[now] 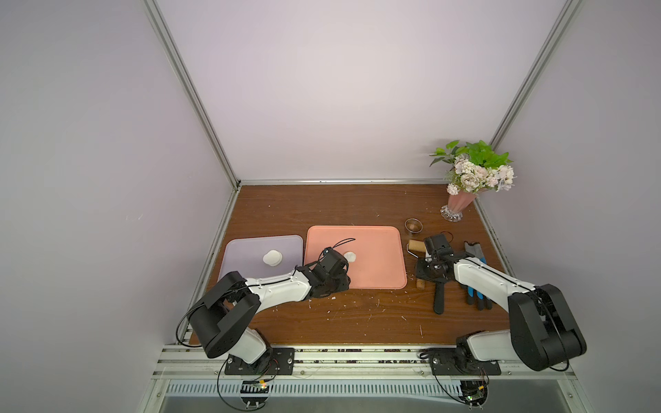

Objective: Roll out the dumpling wrappers from the dough
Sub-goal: Adjust the work surface at the center of the board.

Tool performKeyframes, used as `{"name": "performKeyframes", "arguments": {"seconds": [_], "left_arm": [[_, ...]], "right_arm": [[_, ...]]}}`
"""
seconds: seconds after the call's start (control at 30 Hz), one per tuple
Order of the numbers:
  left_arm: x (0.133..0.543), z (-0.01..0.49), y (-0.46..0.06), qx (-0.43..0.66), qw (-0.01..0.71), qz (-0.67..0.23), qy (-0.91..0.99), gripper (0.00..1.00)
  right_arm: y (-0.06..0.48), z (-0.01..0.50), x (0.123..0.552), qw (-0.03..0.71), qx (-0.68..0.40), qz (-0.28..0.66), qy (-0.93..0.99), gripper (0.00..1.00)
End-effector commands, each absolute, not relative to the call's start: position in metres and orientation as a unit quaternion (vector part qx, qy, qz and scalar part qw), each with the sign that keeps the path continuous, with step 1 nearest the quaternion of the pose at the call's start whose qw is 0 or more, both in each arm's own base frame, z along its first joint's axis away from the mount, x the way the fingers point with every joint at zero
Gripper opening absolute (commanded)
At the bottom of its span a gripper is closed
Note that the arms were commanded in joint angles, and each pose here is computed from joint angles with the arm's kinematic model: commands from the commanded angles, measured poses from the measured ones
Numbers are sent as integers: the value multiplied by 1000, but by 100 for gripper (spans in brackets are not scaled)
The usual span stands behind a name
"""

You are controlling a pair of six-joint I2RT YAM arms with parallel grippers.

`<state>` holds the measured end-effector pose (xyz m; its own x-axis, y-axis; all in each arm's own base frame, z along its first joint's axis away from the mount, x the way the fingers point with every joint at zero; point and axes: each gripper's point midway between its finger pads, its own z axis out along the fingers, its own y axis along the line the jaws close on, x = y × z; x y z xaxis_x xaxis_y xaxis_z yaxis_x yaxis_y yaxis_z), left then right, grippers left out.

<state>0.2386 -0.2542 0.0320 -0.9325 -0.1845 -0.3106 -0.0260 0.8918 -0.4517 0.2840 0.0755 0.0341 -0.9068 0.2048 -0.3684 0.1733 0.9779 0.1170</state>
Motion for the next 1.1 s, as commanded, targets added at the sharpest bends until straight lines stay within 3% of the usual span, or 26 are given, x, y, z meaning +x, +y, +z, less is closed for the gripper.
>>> {"name": "performKeyframes", "arguments": {"seconds": [0.0,0.17,0.33,0.43,0.57,0.83,1.07], "left_arm": [[200,3,-226,-46,103,-153,982,40],[207,14,-229,-46,118,-154,980,41],[217,28,-234,-47,134,-159,977,42],[224,39,-239,-47,147,-165,974,44],[234,60,-243,-45,170,-170,969,51],[262,117,-250,-58,240,-218,944,54],[275,171,-270,-60,313,-334,887,60]], "right_arm": [[74,31,286,198,99,33,975,44],[75,25,283,195,100,33,975,39],[75,24,281,194,96,33,976,29],[75,28,280,198,92,33,975,19],[77,49,284,225,87,44,969,14],[93,102,286,298,60,111,946,11],[127,158,284,373,9,185,909,11]]}}
